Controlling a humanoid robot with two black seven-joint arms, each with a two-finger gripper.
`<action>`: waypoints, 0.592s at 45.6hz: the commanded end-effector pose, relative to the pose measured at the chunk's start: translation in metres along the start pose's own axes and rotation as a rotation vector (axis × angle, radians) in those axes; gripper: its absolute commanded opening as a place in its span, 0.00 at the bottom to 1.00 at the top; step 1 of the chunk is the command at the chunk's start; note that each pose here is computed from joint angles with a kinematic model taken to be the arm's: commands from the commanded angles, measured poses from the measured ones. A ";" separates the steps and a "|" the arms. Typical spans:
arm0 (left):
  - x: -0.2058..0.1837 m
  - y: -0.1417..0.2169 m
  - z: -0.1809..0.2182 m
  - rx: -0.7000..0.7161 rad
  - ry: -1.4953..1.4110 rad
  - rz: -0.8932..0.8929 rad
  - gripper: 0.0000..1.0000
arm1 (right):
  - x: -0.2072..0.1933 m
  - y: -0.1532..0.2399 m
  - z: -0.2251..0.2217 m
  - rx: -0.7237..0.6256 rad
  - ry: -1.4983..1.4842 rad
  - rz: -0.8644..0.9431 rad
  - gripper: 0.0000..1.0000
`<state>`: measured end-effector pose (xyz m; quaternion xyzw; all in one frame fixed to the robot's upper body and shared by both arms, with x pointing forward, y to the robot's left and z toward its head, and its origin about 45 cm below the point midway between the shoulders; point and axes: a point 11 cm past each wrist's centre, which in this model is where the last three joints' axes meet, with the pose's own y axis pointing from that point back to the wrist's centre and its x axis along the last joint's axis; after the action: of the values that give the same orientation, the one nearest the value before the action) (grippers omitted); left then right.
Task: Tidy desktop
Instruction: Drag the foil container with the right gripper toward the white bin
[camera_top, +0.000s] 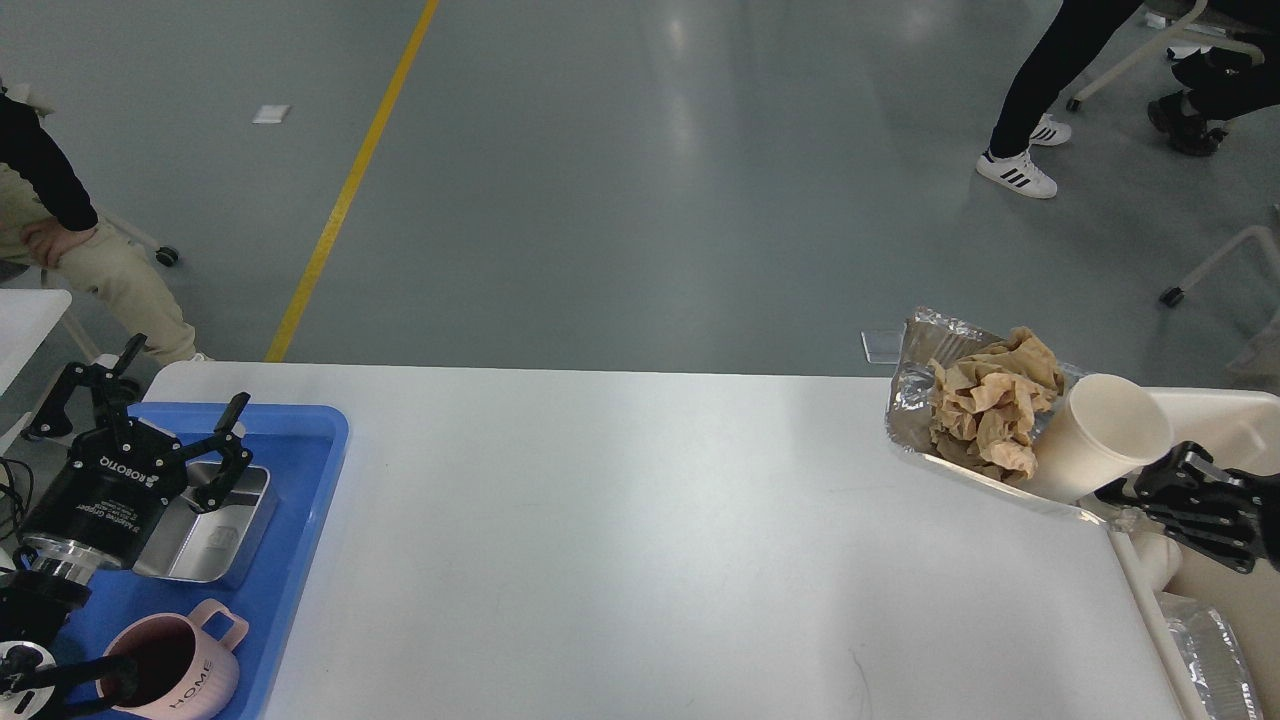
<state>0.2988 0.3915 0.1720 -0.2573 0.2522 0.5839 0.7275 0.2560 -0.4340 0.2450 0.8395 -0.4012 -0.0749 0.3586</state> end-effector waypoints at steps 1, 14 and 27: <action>-0.001 0.000 -0.001 -0.001 0.003 0.000 0.97 | 0.010 0.011 0.020 -0.014 -0.144 0.086 0.00; 0.000 0.001 -0.001 -0.001 0.002 -0.001 0.97 | 0.026 0.024 0.064 -0.088 -0.307 0.271 0.00; 0.001 0.004 -0.002 0.002 0.003 0.004 0.97 | 0.043 0.045 0.097 -0.147 -0.398 0.397 0.00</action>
<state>0.2962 0.3913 0.1698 -0.2570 0.2545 0.5846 0.7263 0.2231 -0.5212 0.2130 0.7058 -0.5951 -0.1865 0.3360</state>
